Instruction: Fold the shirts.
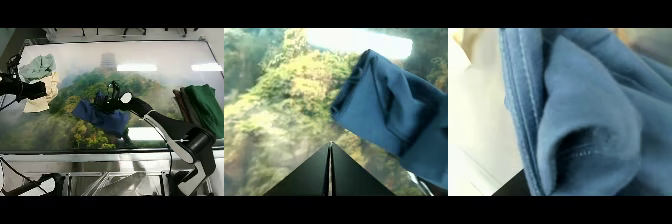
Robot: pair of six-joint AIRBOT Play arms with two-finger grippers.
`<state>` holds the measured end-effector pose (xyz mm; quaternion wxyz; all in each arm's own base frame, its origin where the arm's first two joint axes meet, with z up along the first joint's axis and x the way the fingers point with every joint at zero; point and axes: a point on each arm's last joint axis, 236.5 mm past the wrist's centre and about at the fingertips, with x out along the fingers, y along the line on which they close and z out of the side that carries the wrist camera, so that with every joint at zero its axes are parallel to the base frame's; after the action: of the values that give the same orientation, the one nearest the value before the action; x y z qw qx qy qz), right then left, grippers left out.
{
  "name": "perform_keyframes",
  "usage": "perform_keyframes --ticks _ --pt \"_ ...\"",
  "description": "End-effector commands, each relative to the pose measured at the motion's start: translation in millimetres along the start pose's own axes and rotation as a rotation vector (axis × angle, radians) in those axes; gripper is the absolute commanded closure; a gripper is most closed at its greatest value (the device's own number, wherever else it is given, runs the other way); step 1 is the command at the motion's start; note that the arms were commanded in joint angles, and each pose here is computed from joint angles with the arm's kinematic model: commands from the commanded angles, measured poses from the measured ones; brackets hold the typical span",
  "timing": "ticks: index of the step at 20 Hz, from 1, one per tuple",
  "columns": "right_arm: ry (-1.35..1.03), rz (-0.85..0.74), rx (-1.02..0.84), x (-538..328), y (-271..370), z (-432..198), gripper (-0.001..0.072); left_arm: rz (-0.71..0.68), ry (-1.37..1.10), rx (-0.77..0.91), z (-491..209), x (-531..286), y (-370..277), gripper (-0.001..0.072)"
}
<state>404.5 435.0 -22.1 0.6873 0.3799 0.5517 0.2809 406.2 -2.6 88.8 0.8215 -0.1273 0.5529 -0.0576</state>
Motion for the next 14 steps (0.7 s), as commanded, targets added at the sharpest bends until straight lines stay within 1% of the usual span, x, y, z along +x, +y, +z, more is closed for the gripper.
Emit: perform_keyframes --ticks 1,2,3,6,7,8,9,10,12,14 --pt "-0.057 0.119 0.016 10.4 20.8 11.0 0.0559 -0.047 0.026 -0.006 -12.2 12.7 -5.6 0.0691" --pt "-0.071 0.16 0.024 6.0 31.6 15.5 0.0238 -0.054 0.044 -0.01 -17.8 17.1 -5.8 0.0691" --pt "-0.07 0.222 0.022 -1.0 47.5 17.6 0.0 -0.054 0.059 -0.013 -22.6 20.4 -4.9 0.069" --pt "-0.043 0.479 -0.111 -43.7 109.6 16.3 0.001 -0.056 0.089 -0.01 -32.0 25.3 -3.7 0.0691" --pt "-0.029 0.54 -0.122 -62.5 125.0 16.7 0.0011 -0.057 0.101 -0.012 -35.2 26.3 -3.6 0.0691" --pt "-0.024 0.558 -0.153 -78.0 131.3 18.6 0.0012 -0.058 0.105 -0.01 -36.4 26.5 -3.5 0.069" --pt "-0.012 0.538 -0.181 -91.3 129.5 20.5 0.0014 -0.059 0.107 -0.009 -36.9 26.3 -3.9 0.069" --pt "0.012 0.477 -0.188 -101.0 117.8 21.0 0.0015 -0.06 0.11 -0.009 -37.6 26.1 -4.1 0.0691" --pt "0.067 0.286 -0.198 -118.5 73.0 13.6 0.0016 -0.063 0.119 -0.01 -39.7 25.9 -4.9 0.0691" --pt "0.061 0.095 -0.162 -141.4 17.5 1.6 0.0016 -0.063 0.121 -0.009 -40.1 25.9 -4.8 0.069"
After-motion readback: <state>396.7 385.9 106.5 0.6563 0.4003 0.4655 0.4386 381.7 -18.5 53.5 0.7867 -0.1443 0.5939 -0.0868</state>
